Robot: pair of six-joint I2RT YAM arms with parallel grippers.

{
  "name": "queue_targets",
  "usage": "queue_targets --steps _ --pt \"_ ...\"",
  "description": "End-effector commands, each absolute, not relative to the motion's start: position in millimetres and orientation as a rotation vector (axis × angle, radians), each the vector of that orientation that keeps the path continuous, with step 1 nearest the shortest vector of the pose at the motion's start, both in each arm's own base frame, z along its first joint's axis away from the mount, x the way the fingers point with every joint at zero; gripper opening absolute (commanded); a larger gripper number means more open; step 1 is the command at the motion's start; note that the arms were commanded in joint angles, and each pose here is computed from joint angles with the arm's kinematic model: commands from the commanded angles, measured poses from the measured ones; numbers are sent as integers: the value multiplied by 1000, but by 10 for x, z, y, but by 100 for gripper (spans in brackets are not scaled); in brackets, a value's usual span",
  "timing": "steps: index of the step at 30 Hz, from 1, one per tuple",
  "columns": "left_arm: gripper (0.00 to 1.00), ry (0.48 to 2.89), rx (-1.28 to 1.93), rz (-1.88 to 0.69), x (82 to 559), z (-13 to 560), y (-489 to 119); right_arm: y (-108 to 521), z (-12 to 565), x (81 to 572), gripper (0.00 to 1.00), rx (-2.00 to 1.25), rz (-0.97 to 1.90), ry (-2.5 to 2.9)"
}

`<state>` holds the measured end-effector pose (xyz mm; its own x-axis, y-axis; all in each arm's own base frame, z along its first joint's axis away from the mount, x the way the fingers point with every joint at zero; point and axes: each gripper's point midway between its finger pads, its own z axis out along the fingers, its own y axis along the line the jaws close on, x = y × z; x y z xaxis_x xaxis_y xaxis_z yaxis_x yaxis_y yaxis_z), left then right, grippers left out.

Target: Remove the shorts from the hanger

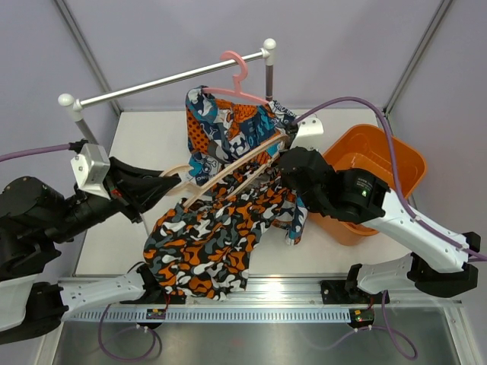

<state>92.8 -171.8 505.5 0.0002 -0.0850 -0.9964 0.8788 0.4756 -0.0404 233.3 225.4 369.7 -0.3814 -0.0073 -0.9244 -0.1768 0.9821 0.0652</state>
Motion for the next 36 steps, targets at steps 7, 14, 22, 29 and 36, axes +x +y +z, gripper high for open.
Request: queue_targets --steps 7,14,22,29,36 --pt "0 1186 342 -834 1372 5664 -1500 2756 3836 2152 0 -297 463 1947" --pt "0 1185 167 -690 1832 5834 -1574 3097 4143 1714 0 -489 595 1899" --pt "0 1243 199 -550 2180 5845 -1891 2334 4935 1586 0 -311 706 1733" --pt "0 1287 324 -560 2227 5639 -2212 1261 5500 1690 0 -20 611 1563" --pt "0 1357 393 -524 2260 5434 -2297 529 5942 1600 0 141 671 1397"
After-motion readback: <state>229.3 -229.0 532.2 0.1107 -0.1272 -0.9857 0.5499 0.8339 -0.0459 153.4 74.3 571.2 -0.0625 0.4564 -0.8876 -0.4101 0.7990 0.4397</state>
